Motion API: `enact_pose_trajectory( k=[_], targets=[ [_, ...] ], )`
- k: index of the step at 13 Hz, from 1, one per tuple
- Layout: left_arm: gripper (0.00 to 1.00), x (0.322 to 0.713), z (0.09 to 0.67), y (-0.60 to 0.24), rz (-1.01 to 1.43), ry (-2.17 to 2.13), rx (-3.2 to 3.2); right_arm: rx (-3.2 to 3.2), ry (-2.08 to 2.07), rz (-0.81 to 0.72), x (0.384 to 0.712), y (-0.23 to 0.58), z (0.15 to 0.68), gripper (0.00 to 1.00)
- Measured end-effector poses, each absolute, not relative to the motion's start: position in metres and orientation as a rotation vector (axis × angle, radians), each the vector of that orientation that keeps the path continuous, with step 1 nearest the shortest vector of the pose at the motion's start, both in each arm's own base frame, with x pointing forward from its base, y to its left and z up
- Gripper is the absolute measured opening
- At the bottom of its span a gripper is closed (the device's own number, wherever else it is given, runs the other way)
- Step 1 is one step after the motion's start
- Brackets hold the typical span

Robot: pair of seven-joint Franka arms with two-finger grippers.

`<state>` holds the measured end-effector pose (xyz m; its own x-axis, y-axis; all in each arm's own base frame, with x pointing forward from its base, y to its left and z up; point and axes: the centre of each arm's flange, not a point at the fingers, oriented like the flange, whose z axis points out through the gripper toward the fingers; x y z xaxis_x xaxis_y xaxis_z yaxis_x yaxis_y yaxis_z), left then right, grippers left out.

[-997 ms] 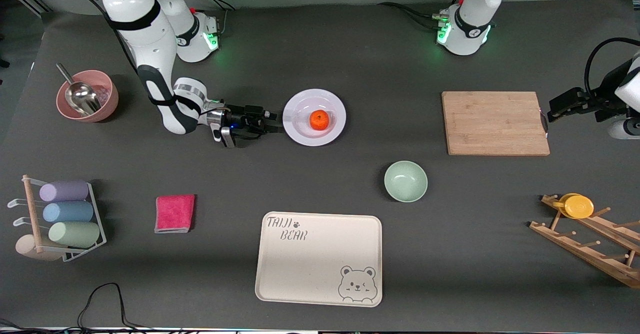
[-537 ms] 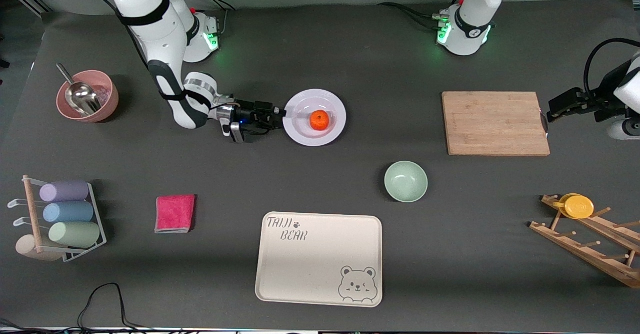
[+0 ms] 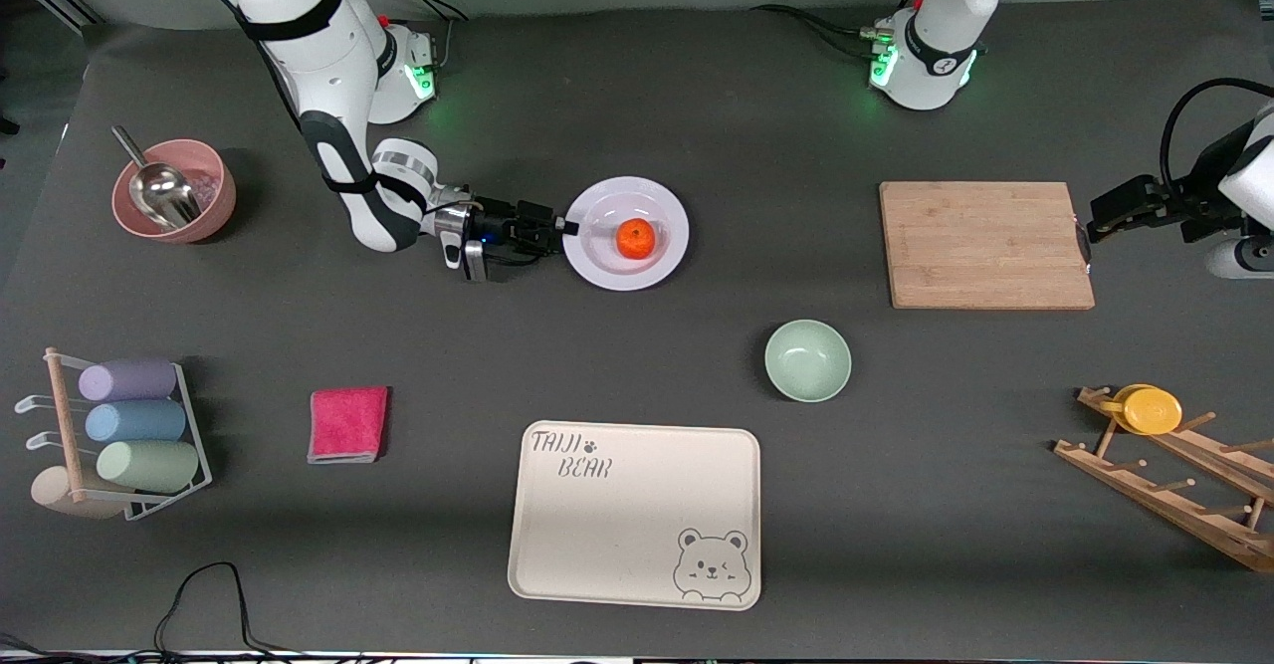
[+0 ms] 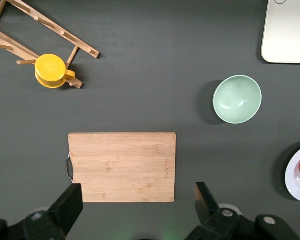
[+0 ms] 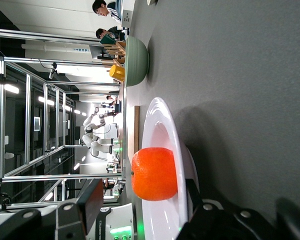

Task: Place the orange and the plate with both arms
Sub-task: 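Slide the right gripper to the plate rim and grip it, then drag the plate with the right gripper onto the bear tray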

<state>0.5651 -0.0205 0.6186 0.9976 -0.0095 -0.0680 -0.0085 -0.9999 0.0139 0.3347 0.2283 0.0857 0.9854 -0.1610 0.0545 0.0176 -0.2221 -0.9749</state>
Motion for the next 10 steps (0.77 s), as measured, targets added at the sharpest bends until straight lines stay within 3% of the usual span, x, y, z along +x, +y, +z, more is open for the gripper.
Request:
enact_pose_trajectory(
  k=[1, 3, 5, 6, 8, 10],
  targets=[
    [1.00, 0.5653, 0.6188, -0.0200, -0.104, -0.013, 3.126, -1.791, 0.098, -0.171, 0.3344, 0.2281, 0.0854, 0.68],
    [1.00, 0.5661, 0.6193, -0.0182, -0.093, -0.008, 3.126, -1.798, 0.091, -0.177, 0.3342, 0.2274, 0.0847, 0.41],
    [1.00, 0.5664, 0.6196, -0.0180, -0.090, -0.007, 3.127, -1.802, 0.089, -0.179, 0.3342, 0.2270, 0.0843, 0.22],
    [1.00, 0.5664, 0.6196, -0.0180, -0.089, -0.007, 3.127, -1.803, 0.085, -0.183, 0.3342, 0.2269, 0.0843, 0.21],
    [1.00, 0.5664, 0.6196, -0.0180, -0.089, -0.007, 3.127, -1.810, 0.073, -0.192, 0.3339, 0.2262, 0.0835, 0.04],
    [1.00, 0.5664, 0.6196, -0.0182, -0.089, -0.007, 3.127, -1.814, 0.067, -0.196, 0.3335, 0.2257, 0.0825, 0.04]
  ],
)
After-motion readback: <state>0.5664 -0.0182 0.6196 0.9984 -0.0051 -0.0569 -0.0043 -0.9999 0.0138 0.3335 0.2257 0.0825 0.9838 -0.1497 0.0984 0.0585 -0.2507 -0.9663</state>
